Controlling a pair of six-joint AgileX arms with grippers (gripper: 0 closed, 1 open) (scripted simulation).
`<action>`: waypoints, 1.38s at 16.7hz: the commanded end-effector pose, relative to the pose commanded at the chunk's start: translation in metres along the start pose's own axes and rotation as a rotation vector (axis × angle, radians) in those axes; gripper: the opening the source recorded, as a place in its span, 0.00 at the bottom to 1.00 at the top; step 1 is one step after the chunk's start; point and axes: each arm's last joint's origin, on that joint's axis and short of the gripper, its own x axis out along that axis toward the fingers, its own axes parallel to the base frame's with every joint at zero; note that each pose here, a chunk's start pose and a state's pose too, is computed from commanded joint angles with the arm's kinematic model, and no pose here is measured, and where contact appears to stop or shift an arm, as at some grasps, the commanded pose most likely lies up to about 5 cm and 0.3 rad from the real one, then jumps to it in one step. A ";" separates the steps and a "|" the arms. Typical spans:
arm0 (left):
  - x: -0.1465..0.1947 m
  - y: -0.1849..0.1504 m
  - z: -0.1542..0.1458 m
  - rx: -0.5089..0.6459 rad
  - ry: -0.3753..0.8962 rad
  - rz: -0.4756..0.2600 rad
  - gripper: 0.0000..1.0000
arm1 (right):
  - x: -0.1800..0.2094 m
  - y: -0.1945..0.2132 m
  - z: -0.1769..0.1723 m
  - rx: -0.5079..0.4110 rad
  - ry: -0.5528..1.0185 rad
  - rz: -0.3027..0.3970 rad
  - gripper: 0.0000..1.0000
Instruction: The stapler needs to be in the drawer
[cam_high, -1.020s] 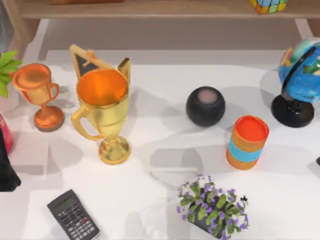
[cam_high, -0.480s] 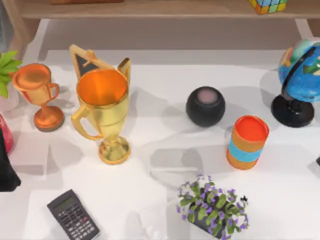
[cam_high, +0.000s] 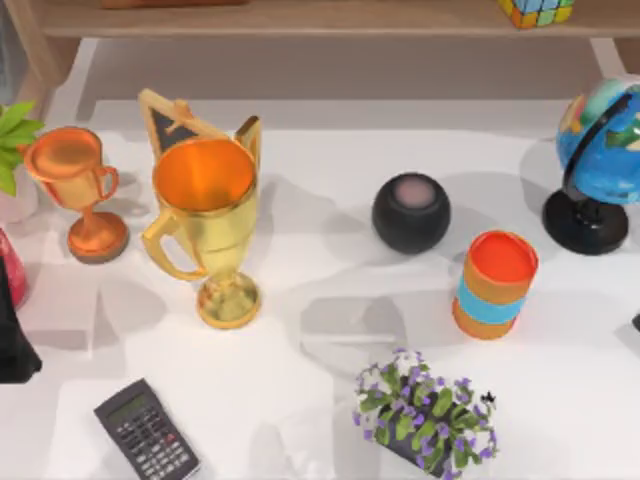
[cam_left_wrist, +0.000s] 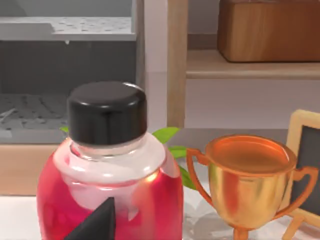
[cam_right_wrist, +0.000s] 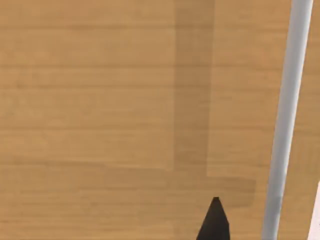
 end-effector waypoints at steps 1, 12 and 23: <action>0.000 0.000 0.000 0.000 0.000 0.000 1.00 | 0.000 0.000 0.000 0.000 0.000 0.000 0.75; 0.000 0.000 0.000 0.000 0.000 0.000 1.00 | 0.000 0.000 0.000 0.000 0.000 0.000 1.00; 0.000 0.000 0.000 0.000 0.000 0.000 1.00 | -0.020 0.000 0.000 -0.001 -0.001 -0.001 1.00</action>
